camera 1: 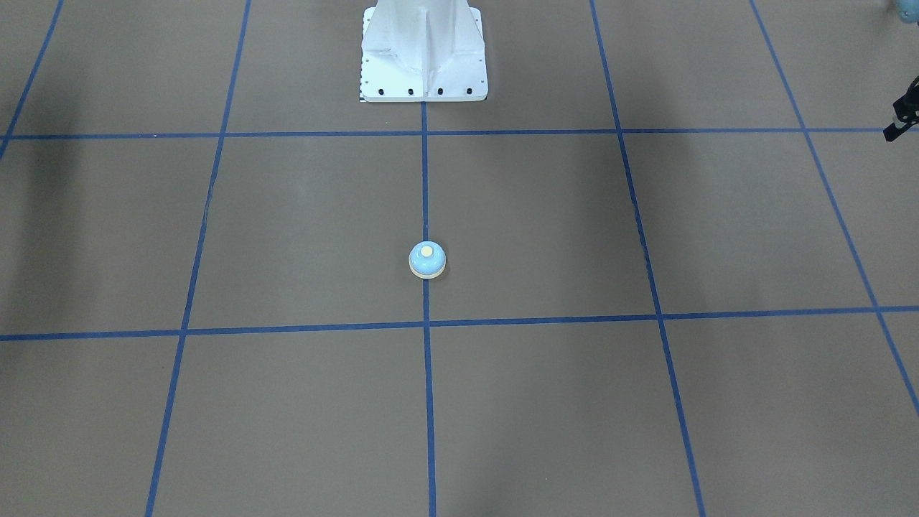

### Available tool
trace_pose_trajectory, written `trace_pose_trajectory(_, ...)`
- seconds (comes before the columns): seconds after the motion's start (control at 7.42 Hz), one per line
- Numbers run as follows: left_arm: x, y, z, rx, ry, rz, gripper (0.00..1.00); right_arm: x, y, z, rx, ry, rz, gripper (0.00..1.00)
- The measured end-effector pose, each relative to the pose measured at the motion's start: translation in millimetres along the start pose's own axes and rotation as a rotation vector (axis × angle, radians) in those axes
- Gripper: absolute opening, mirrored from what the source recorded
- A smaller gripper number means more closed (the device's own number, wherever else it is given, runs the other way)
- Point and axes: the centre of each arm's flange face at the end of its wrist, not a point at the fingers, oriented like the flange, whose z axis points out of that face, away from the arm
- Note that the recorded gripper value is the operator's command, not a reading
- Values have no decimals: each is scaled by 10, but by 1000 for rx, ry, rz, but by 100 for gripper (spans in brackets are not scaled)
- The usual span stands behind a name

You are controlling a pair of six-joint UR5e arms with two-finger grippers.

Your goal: Place and press bell with both arms

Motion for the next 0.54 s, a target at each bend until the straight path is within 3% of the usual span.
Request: trace_pose_trajectory(0.54, -284, 152, 75, -17, -11, -20, 100, 324, 172, 79, -21, -21, 23, 99)
